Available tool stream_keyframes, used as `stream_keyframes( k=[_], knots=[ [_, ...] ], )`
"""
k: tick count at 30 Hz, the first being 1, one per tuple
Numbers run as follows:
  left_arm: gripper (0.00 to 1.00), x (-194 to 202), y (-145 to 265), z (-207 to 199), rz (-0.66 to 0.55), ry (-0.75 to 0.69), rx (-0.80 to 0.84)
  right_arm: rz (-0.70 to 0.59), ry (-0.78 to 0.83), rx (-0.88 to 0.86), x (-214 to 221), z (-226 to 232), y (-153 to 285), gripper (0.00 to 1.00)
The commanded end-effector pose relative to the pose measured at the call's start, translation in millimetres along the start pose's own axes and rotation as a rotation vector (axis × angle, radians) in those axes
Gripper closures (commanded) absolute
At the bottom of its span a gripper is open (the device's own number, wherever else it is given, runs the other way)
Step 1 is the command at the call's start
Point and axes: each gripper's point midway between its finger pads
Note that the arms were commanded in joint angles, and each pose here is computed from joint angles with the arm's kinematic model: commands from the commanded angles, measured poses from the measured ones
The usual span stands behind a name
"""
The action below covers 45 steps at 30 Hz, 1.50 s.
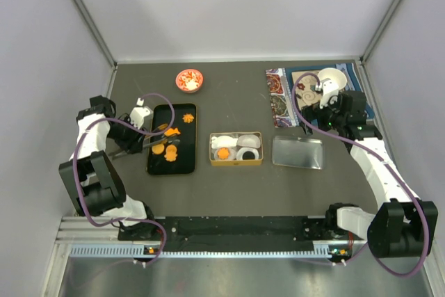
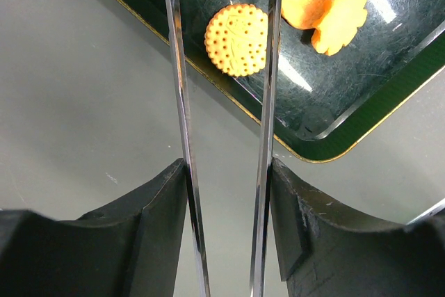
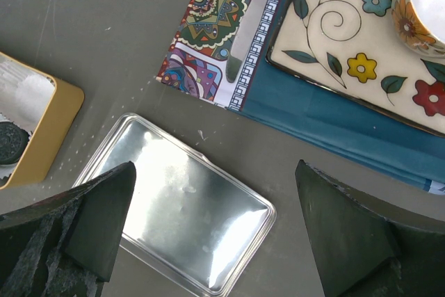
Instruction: Pack the cookies
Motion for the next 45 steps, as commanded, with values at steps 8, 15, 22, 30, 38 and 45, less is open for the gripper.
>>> stream_keyframes(
  k=[8, 15, 22, 30, 38, 45],
  knots=[
    [0.46, -14.8, 0.2, 12.1, -0.027, -0.034, 0.016, -0.053, 0.024, 0.024, -23.9, -10.1, 3.4, 0.01],
    [0.46, -17.9, -3.3, 18.9, -0.029, -0.035, 0.015, -0.047, 0.023, 0.028, -22.4, -11.5, 2.5, 0.01],
    [0.46, -10.2, -10.5, 8.9, 0.0, -0.059, 0.06, -0.048, 0.026, 0.03, -23.1, -11.6, 3.0, 0.01],
    [0.53, -4.2, -14.6, -2.7, 0.023, -0.074, 0.097, -0.045, 0.025, 0.031, -22.0, -11.7, 2.5, 0.01],
    [0.7, 2.8, -9.6, -9.7, 0.046, -0.091, 0.097, -0.048, 0.027, 0.03, -23.1, -11.6, 3.0, 0.01],
    [0.95, -2.3, 1.1, -19.8, 0.02, -0.091, 0.095, -0.054, 0.028, 0.029, -24.7, -11.1, 4.0, 0.01]
  ],
)
Point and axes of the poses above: each gripper's point midway between its finger pads, its own y axis back along the fingers, its own z axis along the line the jaws close on, x = y × z, and after that the axes turned 2 degrees about y, right-handed
